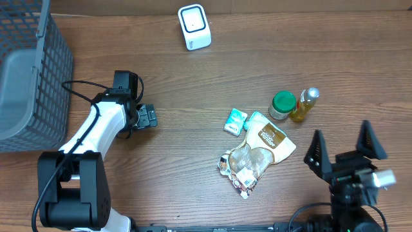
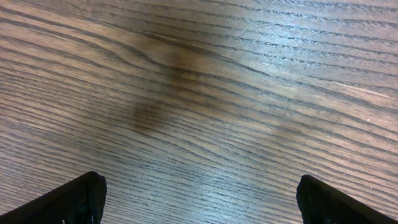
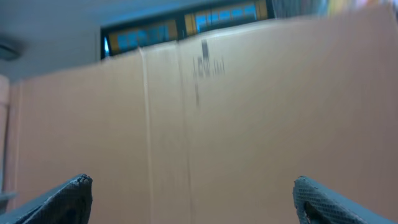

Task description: Scan the item barcode

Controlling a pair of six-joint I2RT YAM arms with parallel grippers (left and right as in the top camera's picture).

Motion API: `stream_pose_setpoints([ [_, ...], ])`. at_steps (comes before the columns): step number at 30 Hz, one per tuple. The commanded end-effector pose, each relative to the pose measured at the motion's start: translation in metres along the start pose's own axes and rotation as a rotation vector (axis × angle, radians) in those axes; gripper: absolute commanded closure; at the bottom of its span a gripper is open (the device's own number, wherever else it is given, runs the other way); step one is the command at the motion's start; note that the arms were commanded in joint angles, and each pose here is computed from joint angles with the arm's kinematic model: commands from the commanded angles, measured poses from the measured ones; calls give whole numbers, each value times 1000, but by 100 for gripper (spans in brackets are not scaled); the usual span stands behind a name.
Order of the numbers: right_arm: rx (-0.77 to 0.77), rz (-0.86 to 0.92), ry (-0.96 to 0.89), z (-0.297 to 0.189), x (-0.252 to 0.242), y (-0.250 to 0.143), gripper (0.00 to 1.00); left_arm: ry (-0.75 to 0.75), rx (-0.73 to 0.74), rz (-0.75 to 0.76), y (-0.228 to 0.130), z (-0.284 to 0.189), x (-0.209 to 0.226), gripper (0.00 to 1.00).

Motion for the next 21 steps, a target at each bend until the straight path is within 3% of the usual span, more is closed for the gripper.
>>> stream_pose_setpoints([
  [1, 44, 4, -4, -5, -2, -18, 0, 3, -22, 18, 4, -5, -1, 0],
  [11, 584, 98, -69, -34, -6, -108, 0, 3, -22, 18, 4, -5, -1, 0],
  [21, 595, -40, -29, -34, -5, -109, 0, 3, -22, 18, 4, -5, -1, 0],
])
Point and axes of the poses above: each gripper's point midway between its finger pads, its own z axis out along the fingers, its own x axis along the line the jaws close on, y = z × x, the point moved 9 cm from there along -z, back along the fingers, and after that the axes turned 7 degrees about -z, right-handed, at the moved point
